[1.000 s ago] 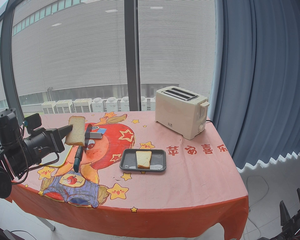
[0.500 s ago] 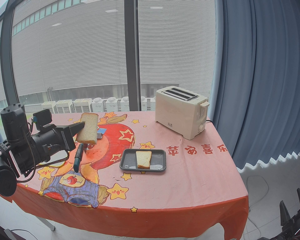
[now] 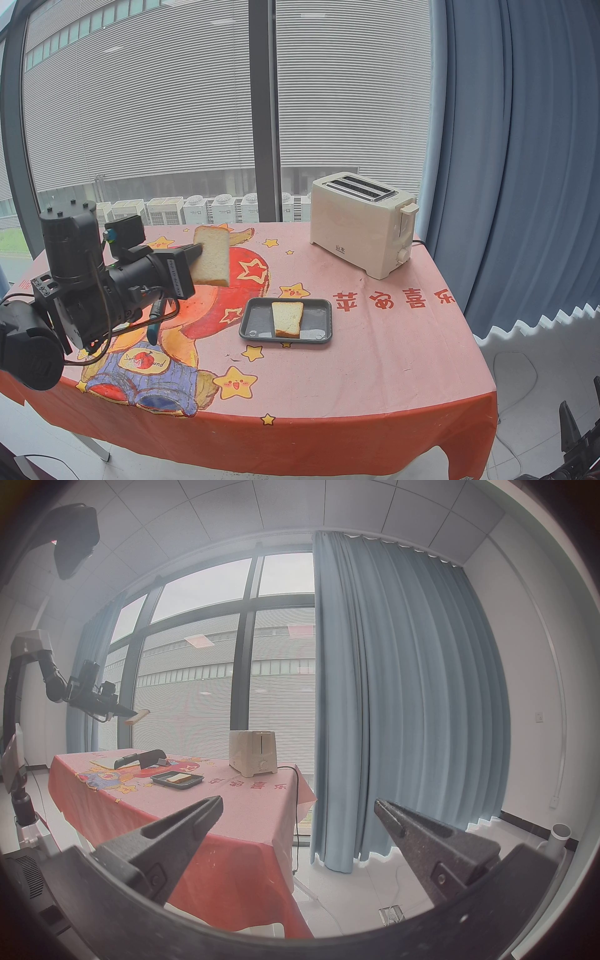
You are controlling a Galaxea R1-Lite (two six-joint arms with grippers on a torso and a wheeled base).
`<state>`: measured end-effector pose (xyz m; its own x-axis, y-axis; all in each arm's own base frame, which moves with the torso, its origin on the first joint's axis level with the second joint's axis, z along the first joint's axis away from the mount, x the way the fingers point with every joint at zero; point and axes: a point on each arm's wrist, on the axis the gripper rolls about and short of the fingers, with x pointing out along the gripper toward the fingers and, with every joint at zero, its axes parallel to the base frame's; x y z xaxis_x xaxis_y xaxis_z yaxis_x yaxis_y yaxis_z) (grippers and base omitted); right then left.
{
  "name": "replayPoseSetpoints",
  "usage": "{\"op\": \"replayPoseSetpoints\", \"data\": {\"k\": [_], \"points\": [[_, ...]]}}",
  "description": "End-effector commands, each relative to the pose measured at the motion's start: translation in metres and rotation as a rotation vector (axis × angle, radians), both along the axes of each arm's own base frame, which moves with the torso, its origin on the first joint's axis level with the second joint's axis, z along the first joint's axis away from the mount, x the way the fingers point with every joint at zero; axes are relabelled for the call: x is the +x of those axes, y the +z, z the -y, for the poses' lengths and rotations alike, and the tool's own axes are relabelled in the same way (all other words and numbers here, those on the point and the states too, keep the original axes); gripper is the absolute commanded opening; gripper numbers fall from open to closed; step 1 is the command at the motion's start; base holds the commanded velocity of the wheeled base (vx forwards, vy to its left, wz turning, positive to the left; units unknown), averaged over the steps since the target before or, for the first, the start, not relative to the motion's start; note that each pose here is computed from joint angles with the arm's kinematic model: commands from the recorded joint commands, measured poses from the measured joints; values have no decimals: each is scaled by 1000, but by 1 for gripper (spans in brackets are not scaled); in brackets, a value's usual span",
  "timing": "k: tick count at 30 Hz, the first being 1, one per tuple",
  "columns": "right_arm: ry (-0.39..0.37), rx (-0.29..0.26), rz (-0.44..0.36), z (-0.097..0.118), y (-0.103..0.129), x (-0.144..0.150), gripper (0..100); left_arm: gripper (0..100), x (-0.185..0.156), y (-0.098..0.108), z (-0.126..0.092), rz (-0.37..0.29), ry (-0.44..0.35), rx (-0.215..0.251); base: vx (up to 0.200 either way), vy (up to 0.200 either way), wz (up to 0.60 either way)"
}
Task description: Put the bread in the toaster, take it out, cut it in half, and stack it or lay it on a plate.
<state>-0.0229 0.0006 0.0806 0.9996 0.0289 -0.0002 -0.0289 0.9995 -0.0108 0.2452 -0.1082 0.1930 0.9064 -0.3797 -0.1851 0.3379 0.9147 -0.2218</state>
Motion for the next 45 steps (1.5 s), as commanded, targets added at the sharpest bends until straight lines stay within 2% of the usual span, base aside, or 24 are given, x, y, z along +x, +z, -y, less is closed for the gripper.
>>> {"op": "replayPoseSetpoints", "data": {"k": [1,10,13,21,23,26,32,45], "points": [[0,0,-3,0,-5,0,100,0,10,-5,13,-19,-27,5,0,0,0],[0,0,-3,0,-5,0,100,0,33,-9,24,-34,-25,2,0,0,0],[0,0,-3,0,-5,0,100,0,34,-9,25,-59,-27,14,0,0,0],[0,0,-3,0,-5,0,100,0,37,-3,27,-146,-32,51,0,0,0],[0,0,-3,0,-5,0,100,0,38,-2,27,-209,-30,80,0,0,0],[0,0,-3,0,-5,0,100,0,37,0,27,-267,-31,103,0,0,0],[0,0,-3,0,-5,0,100,0,38,6,31,-305,-34,48,0,0,0],[0,0,-3,0,-5,0,100,0,55,-2,40,-320,-40,56,0,0,0]]}}
